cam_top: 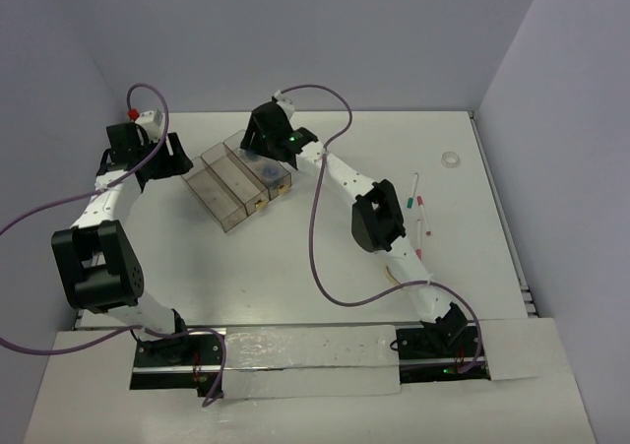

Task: Sort the stationery into containers
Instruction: Place the stationery in the storage box.

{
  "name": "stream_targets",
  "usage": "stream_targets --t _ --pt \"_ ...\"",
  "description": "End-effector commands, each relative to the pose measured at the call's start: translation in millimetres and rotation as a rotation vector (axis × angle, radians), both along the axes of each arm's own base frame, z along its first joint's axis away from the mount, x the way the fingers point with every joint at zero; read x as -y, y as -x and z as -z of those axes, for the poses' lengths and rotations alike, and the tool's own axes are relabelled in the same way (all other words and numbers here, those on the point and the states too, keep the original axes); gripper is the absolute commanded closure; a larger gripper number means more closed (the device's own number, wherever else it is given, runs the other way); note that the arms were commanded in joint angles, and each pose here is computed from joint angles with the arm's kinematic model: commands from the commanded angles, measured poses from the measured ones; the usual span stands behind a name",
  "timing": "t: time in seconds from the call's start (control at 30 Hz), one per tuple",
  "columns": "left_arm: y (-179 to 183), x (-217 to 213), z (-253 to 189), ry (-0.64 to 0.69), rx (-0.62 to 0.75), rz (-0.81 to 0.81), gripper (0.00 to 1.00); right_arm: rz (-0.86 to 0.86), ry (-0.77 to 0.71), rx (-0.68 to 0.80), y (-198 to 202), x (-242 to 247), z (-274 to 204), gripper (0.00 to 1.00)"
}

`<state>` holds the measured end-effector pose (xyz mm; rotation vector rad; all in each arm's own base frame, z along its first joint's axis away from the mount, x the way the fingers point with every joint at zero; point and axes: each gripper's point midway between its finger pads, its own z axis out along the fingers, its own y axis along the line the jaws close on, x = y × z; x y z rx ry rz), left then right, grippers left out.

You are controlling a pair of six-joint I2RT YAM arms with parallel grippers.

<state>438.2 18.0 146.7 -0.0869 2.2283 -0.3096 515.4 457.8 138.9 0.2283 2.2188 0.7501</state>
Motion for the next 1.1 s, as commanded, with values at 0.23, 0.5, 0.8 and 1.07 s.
stream_targets --t 0.23,0.5,0.8,1.07 --pt "0.0 1.4 -18.9 -0.029 0.058 0.035 0.25 0.124 -0.058 0.034 -24.9 5.4 0.3 1.00" --pt "-0.2 4.4 -17.7 -0.013 0.051 0.040 0.25 0.139 -0.039 0.039 -24.2 10.1 -1.7 1.00" --pt "1.2 4.0 -16.2 -0.024 0.048 0.049 0.24 0.136 -0.031 0.031 -21.6 9.6 1.3 0.73" --pt "1.0 2.8 -15.2 -0.030 0.046 0.051 0.24 0.119 -0.048 0.033 -20.2 6.2 -3.1 0.48"
